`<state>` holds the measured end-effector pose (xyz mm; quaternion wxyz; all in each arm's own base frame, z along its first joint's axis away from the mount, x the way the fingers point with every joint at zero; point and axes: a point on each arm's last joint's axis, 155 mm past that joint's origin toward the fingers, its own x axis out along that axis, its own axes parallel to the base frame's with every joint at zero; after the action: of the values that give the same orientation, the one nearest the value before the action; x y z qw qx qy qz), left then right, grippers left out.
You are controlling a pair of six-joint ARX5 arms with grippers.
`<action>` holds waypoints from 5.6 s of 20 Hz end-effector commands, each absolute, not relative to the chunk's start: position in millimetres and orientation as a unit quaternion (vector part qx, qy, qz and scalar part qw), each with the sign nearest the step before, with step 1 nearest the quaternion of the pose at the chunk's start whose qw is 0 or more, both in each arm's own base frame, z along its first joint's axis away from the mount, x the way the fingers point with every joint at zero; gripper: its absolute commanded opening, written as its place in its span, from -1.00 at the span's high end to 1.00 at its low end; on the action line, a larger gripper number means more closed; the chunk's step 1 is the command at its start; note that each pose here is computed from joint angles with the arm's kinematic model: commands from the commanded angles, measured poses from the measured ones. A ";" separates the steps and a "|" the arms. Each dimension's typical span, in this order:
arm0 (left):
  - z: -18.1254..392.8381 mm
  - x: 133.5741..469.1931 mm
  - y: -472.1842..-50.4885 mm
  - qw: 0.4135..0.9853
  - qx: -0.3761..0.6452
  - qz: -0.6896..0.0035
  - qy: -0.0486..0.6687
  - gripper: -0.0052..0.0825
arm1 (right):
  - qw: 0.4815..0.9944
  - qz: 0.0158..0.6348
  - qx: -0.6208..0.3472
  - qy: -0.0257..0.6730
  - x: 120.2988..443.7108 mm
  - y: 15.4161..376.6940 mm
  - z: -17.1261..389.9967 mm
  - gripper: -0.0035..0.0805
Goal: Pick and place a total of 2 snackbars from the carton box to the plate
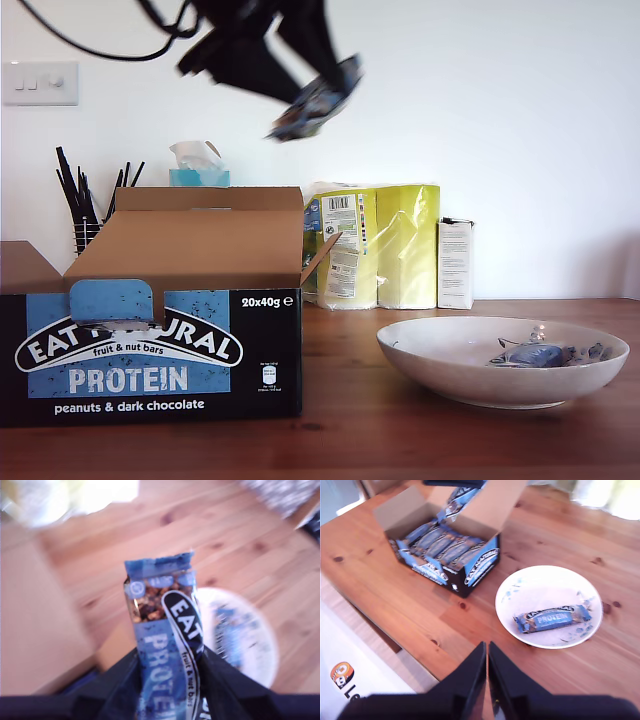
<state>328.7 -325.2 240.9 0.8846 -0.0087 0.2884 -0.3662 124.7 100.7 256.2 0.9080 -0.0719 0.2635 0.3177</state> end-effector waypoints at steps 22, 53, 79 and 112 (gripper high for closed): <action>179.6 342.3 -468.7 0.828 0.090 -0.454 0.318 0.35 | 0.925 0.285 -0.041 0.249 94.7 76.9 282.3 0.95; 57.3 358.4 -464.6 0.798 0.168 -0.384 0.434 0.38 | 0.927 0.290 -0.058 0.231 97.5 78.1 288.0 0.95; 241.4 371.4 -382.6 0.843 0.115 -0.400 0.340 0.93 | 0.955 0.248 -0.070 0.146 250.7 125.6 308.8 0.95; 196.5 264.8 -93.3 0.971 -0.011 -0.184 0.151 0.93 | 0.964 0.222 0.009 0.147 212.7 89.2 222.8 0.95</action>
<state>265.3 -93.4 202.2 0.9713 -0.0113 0.1487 -0.1854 213.3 88.7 230.5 0.9649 0.0045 0.1399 0.2221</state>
